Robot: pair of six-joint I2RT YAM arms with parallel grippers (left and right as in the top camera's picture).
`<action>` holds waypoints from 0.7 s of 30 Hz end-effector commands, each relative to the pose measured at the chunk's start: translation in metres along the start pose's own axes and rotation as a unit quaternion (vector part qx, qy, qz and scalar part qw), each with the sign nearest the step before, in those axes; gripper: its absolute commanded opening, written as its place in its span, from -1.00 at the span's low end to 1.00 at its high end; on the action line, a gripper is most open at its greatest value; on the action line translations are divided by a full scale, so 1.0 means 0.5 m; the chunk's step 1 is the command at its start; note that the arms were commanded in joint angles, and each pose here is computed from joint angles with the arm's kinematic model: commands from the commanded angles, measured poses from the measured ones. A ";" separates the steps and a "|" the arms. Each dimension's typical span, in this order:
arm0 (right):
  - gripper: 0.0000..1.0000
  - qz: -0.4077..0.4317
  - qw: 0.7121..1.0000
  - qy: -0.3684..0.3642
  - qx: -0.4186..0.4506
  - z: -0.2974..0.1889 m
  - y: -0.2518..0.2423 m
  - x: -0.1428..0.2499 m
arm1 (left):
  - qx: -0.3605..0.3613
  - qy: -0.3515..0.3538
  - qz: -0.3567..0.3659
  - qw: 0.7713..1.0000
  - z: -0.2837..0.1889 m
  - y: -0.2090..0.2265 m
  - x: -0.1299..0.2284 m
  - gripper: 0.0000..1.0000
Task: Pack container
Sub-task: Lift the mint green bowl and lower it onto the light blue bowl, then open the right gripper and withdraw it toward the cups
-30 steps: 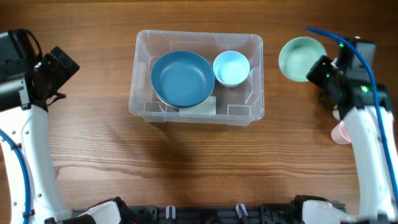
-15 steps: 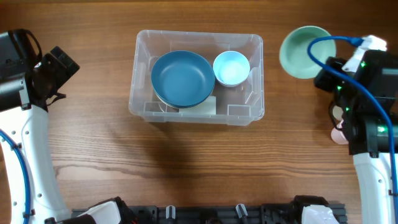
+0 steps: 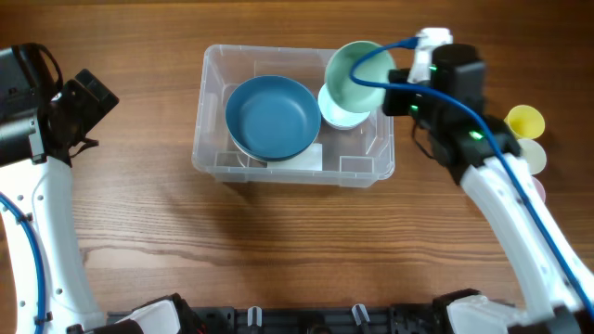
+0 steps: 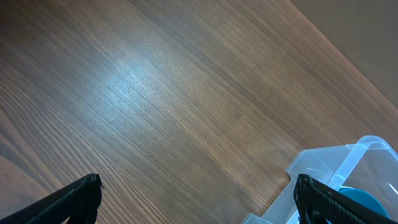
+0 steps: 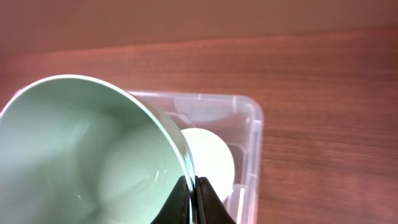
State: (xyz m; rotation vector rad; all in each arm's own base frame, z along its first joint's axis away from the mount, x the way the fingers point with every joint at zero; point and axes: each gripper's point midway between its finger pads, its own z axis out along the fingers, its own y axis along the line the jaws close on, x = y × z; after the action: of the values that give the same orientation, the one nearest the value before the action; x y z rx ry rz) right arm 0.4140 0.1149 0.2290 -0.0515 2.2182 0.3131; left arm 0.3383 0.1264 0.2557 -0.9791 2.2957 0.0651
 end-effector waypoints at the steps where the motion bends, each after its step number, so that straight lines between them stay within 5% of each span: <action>1: -0.91 0.002 1.000 0.017 0.014 0.057 -0.008 0.022 | 0.004 -0.010 -0.007 1.000 -0.012 0.000 -0.010 0.99; 10: -0.91 0.006 0.999 0.049 0.022 0.113 -0.020 0.064 | 0.004 -0.010 -0.007 1.000 -0.012 0.000 -0.010 1.00; 16: -0.02 0.005 0.999 0.047 0.019 0.114 -0.018 0.062 | 0.004 -0.010 -0.007 1.000 -0.012 0.000 -0.010 0.99; 21: 0.05 0.015 0.999 0.031 -0.004 0.076 -0.001 0.035 | 0.004 -0.010 -0.007 1.000 -0.012 0.000 -0.010 0.99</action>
State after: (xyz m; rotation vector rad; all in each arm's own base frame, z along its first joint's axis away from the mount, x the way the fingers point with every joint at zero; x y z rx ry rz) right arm 0.4376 0.1223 0.1717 -0.0398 2.3176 0.2906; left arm 0.3384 0.1264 0.2557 -0.9791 2.2952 0.0655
